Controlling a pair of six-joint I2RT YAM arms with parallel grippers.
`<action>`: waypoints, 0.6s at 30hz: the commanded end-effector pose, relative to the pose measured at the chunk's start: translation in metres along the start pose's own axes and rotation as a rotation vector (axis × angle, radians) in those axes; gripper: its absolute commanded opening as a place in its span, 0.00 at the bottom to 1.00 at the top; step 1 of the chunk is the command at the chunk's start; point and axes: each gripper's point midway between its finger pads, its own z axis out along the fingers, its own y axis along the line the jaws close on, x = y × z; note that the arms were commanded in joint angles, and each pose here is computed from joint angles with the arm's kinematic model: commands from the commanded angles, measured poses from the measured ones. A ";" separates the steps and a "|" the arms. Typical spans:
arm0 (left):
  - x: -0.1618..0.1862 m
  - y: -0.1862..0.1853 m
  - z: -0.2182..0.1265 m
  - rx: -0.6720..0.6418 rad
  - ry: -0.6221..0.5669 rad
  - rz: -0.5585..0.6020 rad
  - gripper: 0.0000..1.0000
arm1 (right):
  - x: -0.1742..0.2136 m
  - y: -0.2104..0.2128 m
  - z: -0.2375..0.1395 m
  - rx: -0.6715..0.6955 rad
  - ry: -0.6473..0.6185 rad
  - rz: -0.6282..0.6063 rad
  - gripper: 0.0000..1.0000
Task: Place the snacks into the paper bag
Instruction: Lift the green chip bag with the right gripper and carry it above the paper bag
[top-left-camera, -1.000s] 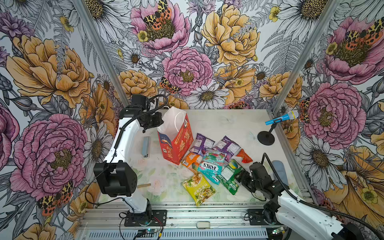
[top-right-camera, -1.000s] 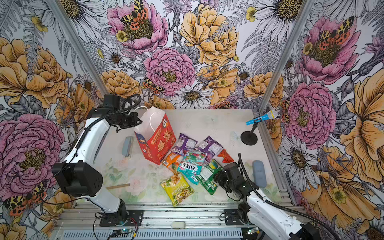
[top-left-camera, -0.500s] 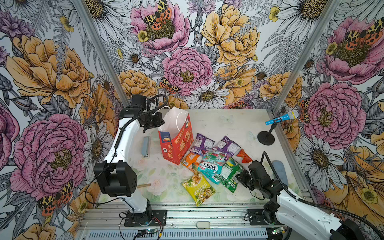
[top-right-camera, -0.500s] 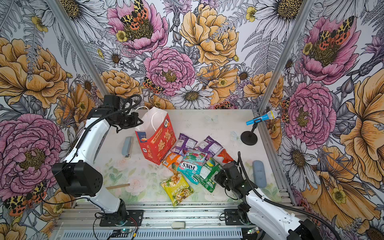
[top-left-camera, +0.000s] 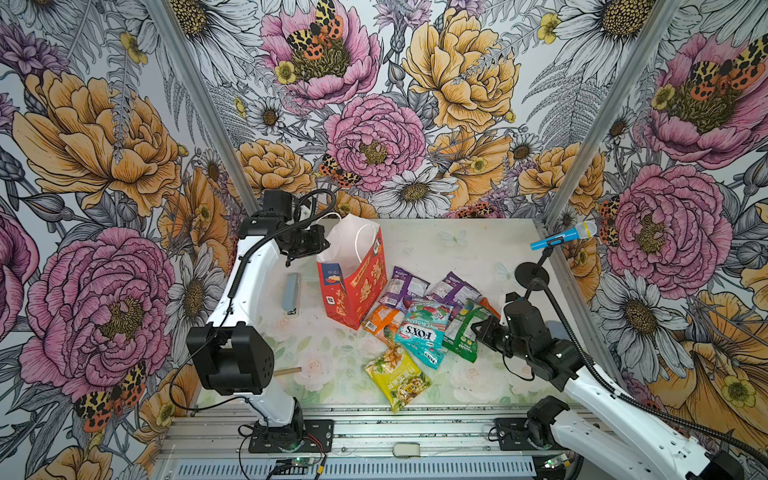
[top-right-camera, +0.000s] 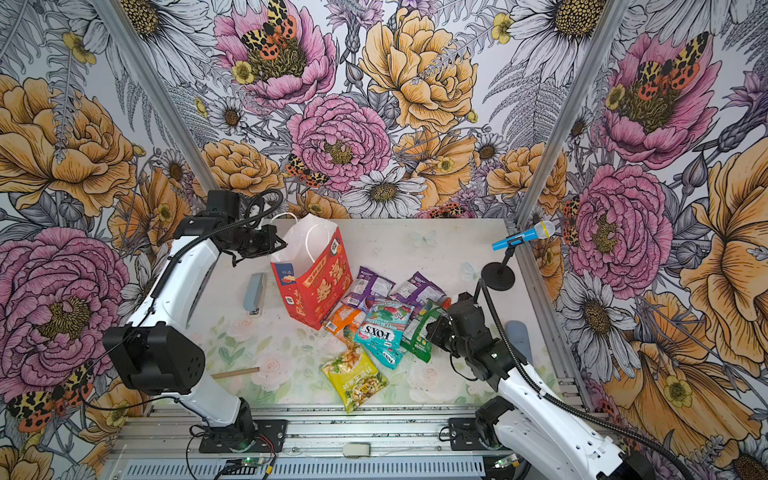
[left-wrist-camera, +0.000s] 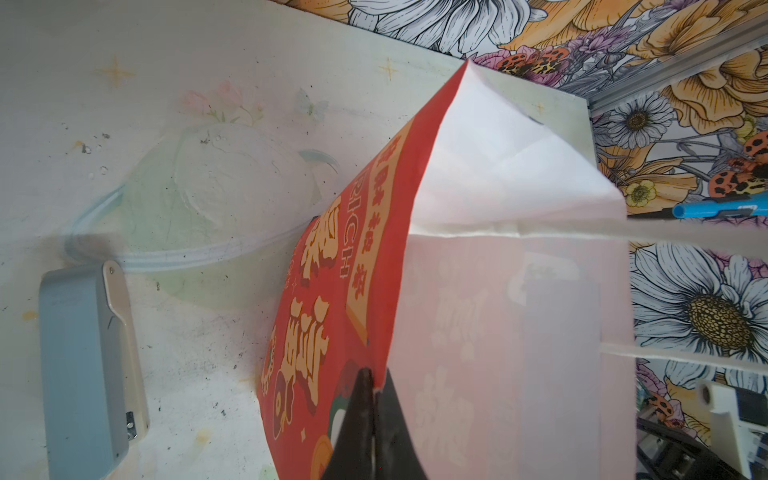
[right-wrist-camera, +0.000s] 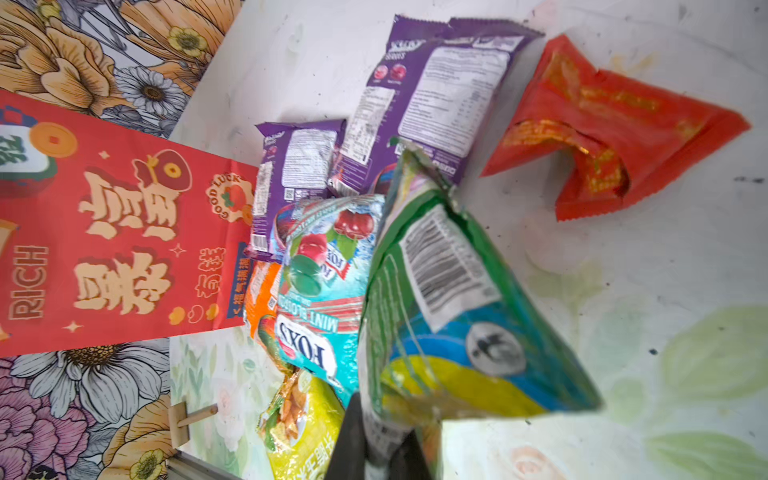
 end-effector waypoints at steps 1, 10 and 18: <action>0.000 -0.007 -0.008 0.032 -0.016 0.000 0.00 | -0.021 0.019 -0.016 0.002 -0.055 -0.083 0.00; 0.001 -0.010 -0.009 0.044 -0.019 -0.001 0.00 | -0.075 0.083 -0.037 -0.036 -0.175 -0.237 0.00; 0.001 -0.012 -0.010 0.051 -0.022 0.000 0.00 | -0.116 0.160 -0.031 -0.111 -0.272 -0.387 0.00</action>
